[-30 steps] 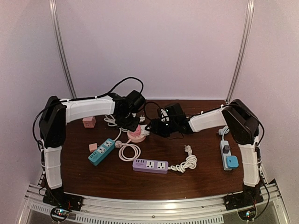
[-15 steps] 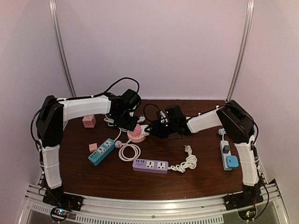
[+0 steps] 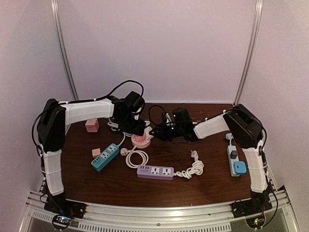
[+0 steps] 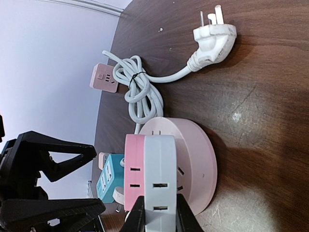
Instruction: Pull the plug off the socket
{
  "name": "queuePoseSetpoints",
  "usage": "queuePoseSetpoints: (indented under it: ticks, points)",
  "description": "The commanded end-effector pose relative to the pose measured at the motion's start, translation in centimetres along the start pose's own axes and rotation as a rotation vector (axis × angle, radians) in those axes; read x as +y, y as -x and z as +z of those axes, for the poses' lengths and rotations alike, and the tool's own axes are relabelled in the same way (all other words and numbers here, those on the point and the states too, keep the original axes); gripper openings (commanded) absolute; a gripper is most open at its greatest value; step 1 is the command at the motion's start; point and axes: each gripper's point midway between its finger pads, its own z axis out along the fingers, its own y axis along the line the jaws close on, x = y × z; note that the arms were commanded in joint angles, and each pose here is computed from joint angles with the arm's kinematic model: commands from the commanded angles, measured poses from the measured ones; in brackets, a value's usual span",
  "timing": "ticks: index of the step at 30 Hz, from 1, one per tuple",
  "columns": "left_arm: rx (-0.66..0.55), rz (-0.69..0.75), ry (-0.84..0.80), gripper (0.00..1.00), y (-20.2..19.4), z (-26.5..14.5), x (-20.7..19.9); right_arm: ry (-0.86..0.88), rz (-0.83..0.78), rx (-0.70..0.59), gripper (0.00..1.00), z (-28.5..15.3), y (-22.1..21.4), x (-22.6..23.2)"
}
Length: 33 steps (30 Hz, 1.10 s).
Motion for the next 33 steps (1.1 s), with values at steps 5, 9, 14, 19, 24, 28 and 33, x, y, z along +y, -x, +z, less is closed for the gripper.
queuePoseSetpoints:
  ticks: [5,9,14,19,24,28,33]
  points:
    - [-0.041,-0.029,-0.034,0.83,1.5,0.0,-0.8,0.015,-0.011,-0.025,0.0,-1.5,-1.0,2.7]
    - [-0.04,-0.036,-0.041,0.84,1.5,0.6,-1.5,-0.004,0.002,-0.038,0.0,-1.7,-1.7,3.0]
    - [-0.027,-0.036,-0.025,0.83,0.9,1.6,-1.9,-0.032,0.02,-0.091,0.0,-2.4,-1.7,3.2]
    - [-0.001,-0.041,-0.003,0.81,-0.4,2.3,-1.6,-0.067,0.033,-0.136,0.0,-2.9,-1.4,2.8]
    - [-0.006,-0.048,0.036,0.74,-0.8,1.7,-0.6,-0.093,0.024,-0.161,0.0,-3.3,-1.2,2.6]
    - [-0.033,-0.048,0.072,0.7,-0.3,0.3,0.3,-0.117,0.017,-0.173,0.0,-3.5,-1.1,2.2]
    - [-0.056,-0.06,0.084,0.66,-0.1,-1.3,1.2,-0.133,0.018,-0.177,0.0,-3.6,-1.3,1.7]
